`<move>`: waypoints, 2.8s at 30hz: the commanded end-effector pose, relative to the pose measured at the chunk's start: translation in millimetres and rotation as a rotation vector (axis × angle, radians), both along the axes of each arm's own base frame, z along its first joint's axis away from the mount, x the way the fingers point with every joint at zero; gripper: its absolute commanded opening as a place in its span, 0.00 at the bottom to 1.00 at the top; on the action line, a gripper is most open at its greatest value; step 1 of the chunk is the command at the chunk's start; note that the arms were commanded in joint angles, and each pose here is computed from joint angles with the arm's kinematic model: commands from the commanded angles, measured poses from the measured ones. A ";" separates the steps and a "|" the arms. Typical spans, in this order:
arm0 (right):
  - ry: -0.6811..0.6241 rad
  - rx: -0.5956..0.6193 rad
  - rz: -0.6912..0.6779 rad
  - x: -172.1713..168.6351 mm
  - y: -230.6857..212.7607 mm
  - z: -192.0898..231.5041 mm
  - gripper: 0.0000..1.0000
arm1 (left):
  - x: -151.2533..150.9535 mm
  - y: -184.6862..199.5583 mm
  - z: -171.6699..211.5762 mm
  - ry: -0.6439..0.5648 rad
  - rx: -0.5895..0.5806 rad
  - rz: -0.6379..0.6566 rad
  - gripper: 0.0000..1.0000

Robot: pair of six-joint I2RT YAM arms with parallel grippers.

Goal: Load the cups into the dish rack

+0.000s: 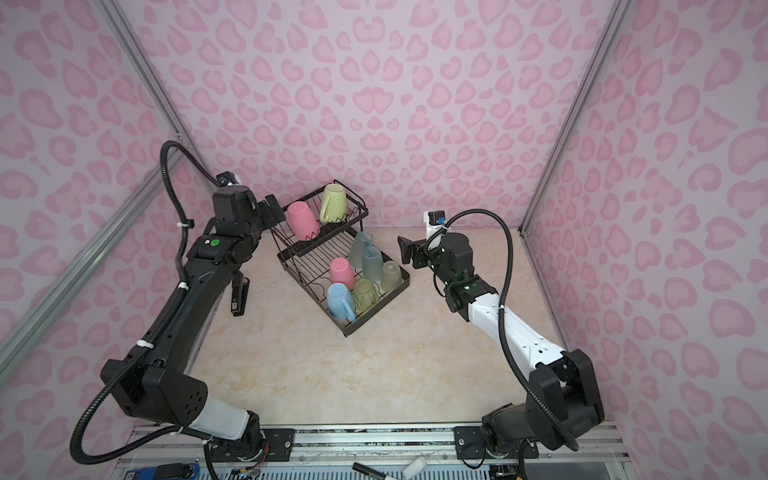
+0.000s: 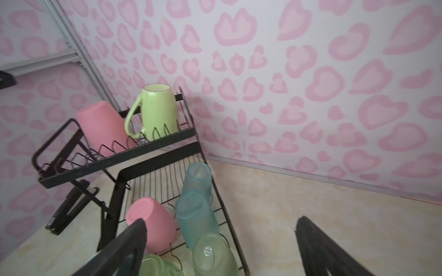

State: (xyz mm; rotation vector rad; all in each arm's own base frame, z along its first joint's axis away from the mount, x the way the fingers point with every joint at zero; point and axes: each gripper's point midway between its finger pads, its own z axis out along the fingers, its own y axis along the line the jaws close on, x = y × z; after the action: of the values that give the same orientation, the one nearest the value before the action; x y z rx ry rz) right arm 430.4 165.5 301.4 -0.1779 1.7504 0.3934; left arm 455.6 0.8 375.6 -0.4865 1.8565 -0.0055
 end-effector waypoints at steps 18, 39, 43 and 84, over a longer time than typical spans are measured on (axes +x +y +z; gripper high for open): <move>0.030 -0.172 -0.630 -30.1 -195.6 -115.4 0.97 | -89.4 72.3 -113.4 0.088 -0.072 0.248 0.97; 0.155 -0.255 -0.620 -30.3 -204.1 -177.7 0.94 | -56.7 97.7 -270.8 0.315 -0.044 0.137 0.97; 0.124 -0.242 -0.634 -35.5 -205.7 -184.1 0.94 | -57.0 91.2 -261.6 0.205 0.033 0.080 0.97; 0.058 -0.215 -0.632 -47.8 -206.1 -197.3 0.99 | -67.4 21.1 -258.9 -0.054 0.239 -0.201 0.97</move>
State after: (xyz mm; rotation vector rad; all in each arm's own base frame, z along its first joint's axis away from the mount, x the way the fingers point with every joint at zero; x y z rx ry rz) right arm 381.7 -39.8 97.1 0.2304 1.8334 -0.2508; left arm 384.0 22.4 106.9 -0.1380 1.8564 0.0711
